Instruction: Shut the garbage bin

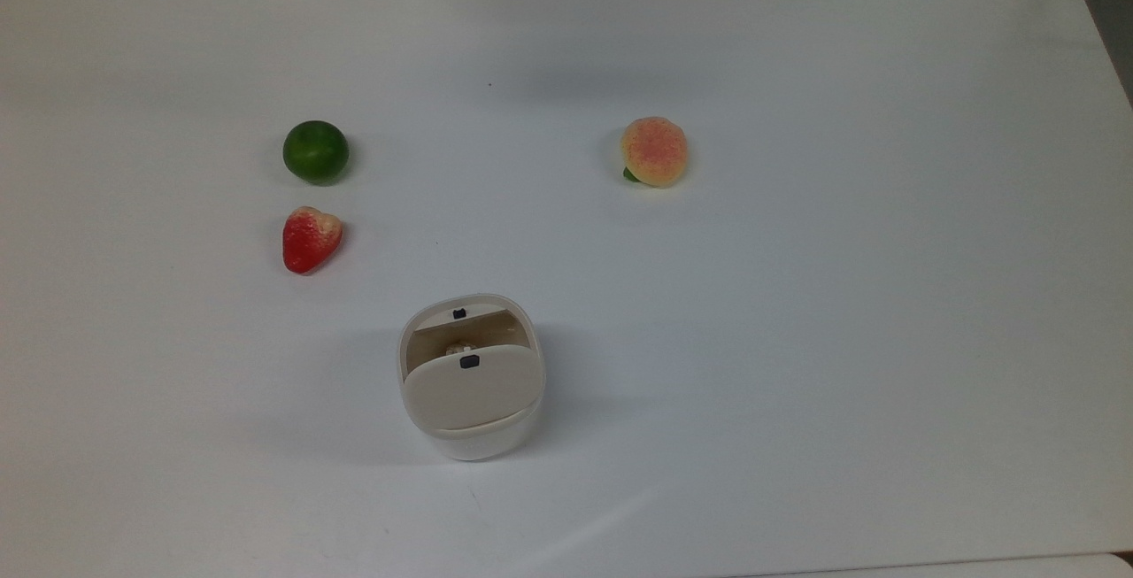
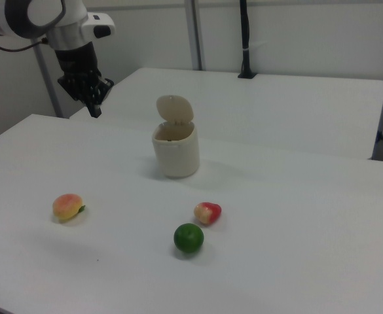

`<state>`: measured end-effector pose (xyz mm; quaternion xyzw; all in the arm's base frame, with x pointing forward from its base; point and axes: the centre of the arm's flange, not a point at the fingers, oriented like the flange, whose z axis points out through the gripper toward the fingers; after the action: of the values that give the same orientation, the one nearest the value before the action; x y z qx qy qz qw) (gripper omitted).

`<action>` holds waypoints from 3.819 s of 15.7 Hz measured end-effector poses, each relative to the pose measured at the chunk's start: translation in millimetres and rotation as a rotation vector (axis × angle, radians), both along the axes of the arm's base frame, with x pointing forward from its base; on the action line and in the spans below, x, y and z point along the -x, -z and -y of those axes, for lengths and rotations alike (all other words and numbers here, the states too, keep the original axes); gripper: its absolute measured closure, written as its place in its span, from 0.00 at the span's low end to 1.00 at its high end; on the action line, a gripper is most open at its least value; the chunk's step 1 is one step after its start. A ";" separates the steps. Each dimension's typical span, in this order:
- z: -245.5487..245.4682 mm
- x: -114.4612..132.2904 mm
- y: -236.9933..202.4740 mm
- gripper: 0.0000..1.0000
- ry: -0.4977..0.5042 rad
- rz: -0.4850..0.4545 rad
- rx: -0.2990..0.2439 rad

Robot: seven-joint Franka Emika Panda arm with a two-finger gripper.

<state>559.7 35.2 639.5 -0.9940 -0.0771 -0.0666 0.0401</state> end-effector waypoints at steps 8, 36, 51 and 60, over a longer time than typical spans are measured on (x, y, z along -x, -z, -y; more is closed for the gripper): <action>-4.1 -3.0 5.4 0.99 0.001 -0.012 -0.048; -0.6 -161.5 63.0 0.99 0.288 0.734 -0.151; -29.5 -205.6 149.1 0.99 0.271 0.811 -0.160; -28.7 -202.8 166.4 0.99 0.273 0.778 -0.152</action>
<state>762.5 64.0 473.0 -0.8900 0.0510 -0.4474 0.0722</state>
